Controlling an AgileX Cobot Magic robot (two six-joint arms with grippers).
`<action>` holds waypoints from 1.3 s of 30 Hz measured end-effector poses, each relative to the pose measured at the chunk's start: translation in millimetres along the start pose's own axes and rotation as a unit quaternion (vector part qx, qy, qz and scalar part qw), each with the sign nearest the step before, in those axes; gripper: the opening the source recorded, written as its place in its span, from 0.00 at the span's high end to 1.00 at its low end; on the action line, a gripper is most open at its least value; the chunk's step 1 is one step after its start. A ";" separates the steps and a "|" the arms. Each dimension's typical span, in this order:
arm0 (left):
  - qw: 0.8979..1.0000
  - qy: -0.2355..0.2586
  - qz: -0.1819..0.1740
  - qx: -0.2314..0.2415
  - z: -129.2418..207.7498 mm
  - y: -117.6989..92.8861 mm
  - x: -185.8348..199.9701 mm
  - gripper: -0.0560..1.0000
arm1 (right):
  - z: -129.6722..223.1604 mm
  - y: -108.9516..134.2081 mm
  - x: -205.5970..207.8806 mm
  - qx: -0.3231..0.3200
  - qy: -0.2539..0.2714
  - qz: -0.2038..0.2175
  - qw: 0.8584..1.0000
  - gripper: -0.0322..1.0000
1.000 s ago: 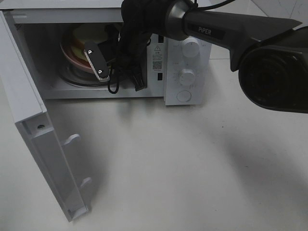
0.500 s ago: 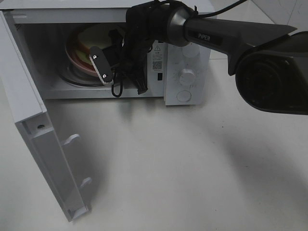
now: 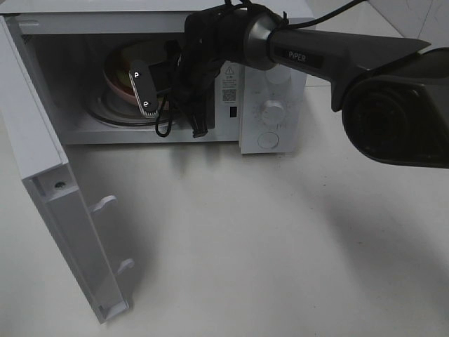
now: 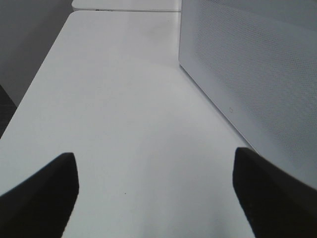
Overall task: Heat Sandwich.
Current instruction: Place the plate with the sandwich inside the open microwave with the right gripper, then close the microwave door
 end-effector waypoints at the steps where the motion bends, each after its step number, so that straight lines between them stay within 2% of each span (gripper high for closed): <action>1: 1.000 0.000 0.000 0.000 0.0 0.0 0.0 0.19 | 0.1 -0.8 0.5 -0.009 0.000 0.001 1.000 0.80; 3: 1.000 0.000 0.000 0.000 0.0 0.0 0.0 0.19 | 0.1 -1.1 0.9 -0.015 0.000 0.001 1.000 0.77; 6: 1.000 0.000 0.000 0.000 0.0 0.0 0.0 0.19 | 0.0 -3.8 4.9 -0.019 0.000 0.003 1.000 0.61; 7: 1.000 0.000 0.000 0.000 0.0 0.0 0.0 0.19 | 0.0 -3.8 4.9 -0.019 0.000 0.003 1.000 0.61; 9: 1.000 0.000 0.000 0.000 0.0 0.0 0.0 0.19 | 0.1 -3.6 6.3 -0.019 0.000 -0.001 1.000 0.52; 11: 1.000 0.000 0.000 0.000 0.0 0.0 0.0 0.19 | 0.2 -0.6 6.8 -0.016 0.001 -0.015 1.000 0.50; 15: 1.000 0.000 0.000 0.000 0.0 0.0 0.0 0.19 | 0.4 0.4 12.3 -0.015 0.002 -0.032 0.999 0.48; 22: 1.000 0.000 0.000 0.000 0.0 0.0 0.0 0.19 | 0.4 -12.3 30.2 -0.015 0.001 -0.018 1.000 0.47; 26: 1.000 0.000 0.000 0.000 0.0 0.0 0.0 0.19 | -0.7 -9.6 32.3 -0.021 -0.003 -0.034 0.999 0.46; 29: 1.000 0.000 0.000 0.000 0.0 0.0 0.0 0.19 | -1.2 -2.7 32.7 -0.023 -0.005 -0.062 0.998 0.46; 39: 1.000 0.000 0.000 0.000 0.0 0.0 0.0 0.19 | -13.4 1.3 40.5 -0.013 -0.010 -0.091 0.996 0.46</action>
Point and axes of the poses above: a point on each arm's last joint axis where the gripper is mounted, x pointing back along that axis away from the gripper, y along the wrist's bending axis when the last joint is at zero, z = x × y, the point moved 3 cm from there along -x, pointing out along that axis toward the gripper, and after that the axes turned 11 degrees about x, right-handed, at the moved point
